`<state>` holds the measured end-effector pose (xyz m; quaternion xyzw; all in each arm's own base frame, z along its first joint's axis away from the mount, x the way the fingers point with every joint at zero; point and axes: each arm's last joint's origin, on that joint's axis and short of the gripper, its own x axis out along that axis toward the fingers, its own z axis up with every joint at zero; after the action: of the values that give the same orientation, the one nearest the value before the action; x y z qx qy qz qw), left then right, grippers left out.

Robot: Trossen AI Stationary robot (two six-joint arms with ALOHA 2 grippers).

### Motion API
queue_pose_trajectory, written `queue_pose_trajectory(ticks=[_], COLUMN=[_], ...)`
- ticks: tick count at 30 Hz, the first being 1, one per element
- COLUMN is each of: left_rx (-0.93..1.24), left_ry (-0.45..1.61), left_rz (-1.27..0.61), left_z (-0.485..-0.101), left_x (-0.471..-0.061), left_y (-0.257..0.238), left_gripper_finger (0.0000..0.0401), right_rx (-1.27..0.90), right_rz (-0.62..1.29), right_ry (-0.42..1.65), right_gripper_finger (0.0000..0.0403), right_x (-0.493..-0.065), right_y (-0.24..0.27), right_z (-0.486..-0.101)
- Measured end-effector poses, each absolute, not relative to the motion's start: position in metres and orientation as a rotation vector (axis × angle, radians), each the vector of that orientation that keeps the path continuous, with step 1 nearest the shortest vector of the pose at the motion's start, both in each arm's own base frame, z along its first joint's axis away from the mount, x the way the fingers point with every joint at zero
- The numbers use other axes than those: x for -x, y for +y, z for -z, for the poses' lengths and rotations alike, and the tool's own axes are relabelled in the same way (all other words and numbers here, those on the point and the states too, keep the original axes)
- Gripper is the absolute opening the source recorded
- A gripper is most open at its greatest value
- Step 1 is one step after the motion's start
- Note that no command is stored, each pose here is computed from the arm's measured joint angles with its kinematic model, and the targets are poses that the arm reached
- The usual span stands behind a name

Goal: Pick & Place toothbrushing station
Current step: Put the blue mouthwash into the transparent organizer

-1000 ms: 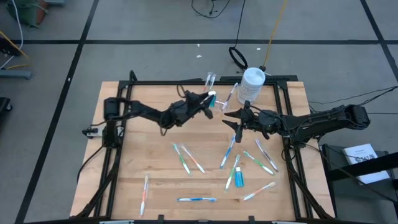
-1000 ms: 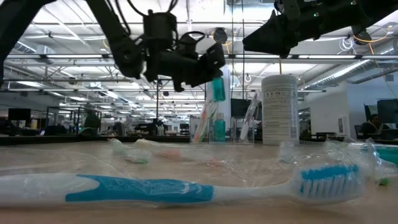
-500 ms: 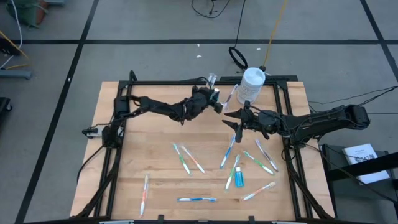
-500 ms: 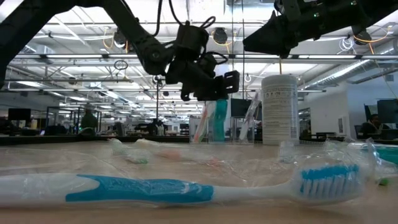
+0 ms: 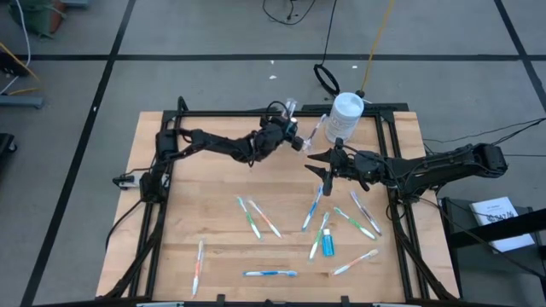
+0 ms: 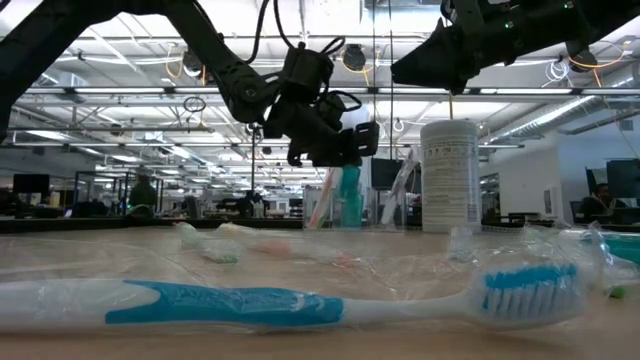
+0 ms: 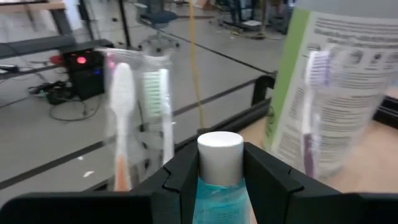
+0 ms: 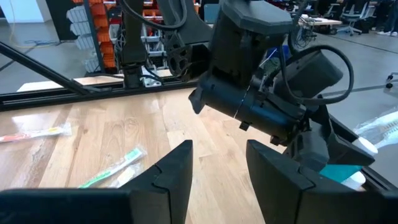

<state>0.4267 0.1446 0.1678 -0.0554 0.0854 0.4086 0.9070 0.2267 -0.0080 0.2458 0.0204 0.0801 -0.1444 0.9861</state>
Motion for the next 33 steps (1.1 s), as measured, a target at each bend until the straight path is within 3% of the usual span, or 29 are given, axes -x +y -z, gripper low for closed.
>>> queue_pose_trajectory(ticks=[5, 24, 29, 33], left_rx=[0.126, 0.131, 0.215, 0.134], left_ry=[0.179, 0.181, 0.251, 0.326], left_rz=[-0.767, -0.765, -0.715, -0.762], left_z=[-0.168, -0.167, -0.159, -0.155], left_x=[-0.428, -0.428, -0.428, -0.427], left_y=[0.142, 0.143, 0.136, 0.131], left_gripper_finger=[0.0118, 0.0118, 0.0118, 0.0118], right_rx=[-0.041, -0.041, -0.041, -0.041], right_rz=[0.29, 0.29, 0.29, 0.29], right_ry=[0.161, 0.162, 0.162, 0.162], right_gripper_finger=[0.0141, 0.0141, 0.0141, 0.0141], right_x=[-0.227, -0.227, -0.227, -0.227], right_y=[-0.008, -0.008, -0.008, -0.008], right_z=[-0.246, -0.246, -0.246, -0.246])
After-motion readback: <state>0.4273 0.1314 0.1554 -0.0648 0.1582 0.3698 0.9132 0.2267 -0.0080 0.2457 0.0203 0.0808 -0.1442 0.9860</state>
